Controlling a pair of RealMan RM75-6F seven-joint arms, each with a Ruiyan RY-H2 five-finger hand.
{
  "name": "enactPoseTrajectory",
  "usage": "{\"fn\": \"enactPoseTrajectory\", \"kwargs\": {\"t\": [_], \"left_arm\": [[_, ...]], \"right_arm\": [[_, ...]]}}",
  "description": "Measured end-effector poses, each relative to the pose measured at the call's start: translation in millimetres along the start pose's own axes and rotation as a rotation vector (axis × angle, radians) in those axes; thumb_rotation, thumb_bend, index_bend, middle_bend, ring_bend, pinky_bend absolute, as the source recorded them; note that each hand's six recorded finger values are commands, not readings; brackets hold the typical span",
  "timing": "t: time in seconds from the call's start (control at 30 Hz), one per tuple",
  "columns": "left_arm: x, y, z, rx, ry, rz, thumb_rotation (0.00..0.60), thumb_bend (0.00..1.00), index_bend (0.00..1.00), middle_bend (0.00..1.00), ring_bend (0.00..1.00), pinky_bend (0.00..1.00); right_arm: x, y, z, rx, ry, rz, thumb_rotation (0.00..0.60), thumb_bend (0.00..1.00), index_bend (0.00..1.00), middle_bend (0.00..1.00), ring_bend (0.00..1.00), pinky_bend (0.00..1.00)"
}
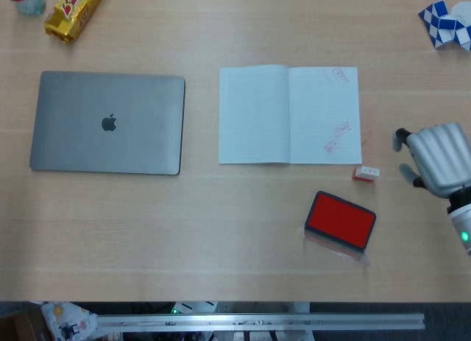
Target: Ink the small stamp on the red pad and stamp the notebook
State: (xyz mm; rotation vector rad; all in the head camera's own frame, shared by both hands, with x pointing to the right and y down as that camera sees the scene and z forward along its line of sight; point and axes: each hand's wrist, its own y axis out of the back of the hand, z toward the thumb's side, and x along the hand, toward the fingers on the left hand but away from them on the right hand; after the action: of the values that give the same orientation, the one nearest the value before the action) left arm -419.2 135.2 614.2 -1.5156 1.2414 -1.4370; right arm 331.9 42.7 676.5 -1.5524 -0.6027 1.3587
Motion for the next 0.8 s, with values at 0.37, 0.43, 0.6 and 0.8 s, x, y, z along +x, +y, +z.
{"fn": "enactPoseTrajectory", "kwargs": {"t": [0.37, 0.43, 0.6, 0.8], "left_arm": [[-1, -4, -2, 0.011, -0.006, -0.028, 0.6, 0.27, 0.04, 0.03, 0.03, 0.04], [-1, -5, -2, 0.012, -0.007, -0.032, 0.6, 0.27, 0.04, 0.03, 0.03, 0.04], [1, -6, -1, 0.014, -0.014, -0.04, 0.6, 0.27, 0.04, 0.03, 0.03, 0.04], [1, -8, -1, 0.016, -0.012, -0.05, 0.6, 0.27, 0.04, 0.03, 0.03, 0.04]], "right_arm": [[-6, -21, 25, 0.001, 0.001, 0.044, 0.6, 0.15, 0.52, 1.0, 1.0, 1.0], [-7, -24, 27, -0.001, -0.007, 0.047, 0.6, 0.2, 0.53, 1.0, 1.0, 1.0], [-11, -32, 35, -0.006, -0.013, 0.054, 0.6, 0.21, 0.53, 1.0, 1.0, 1.0], [-13, -41, 36, 0.004, -0.03, 0.069, 0.6, 0.21, 0.53, 1.0, 1.0, 1.0]]}}
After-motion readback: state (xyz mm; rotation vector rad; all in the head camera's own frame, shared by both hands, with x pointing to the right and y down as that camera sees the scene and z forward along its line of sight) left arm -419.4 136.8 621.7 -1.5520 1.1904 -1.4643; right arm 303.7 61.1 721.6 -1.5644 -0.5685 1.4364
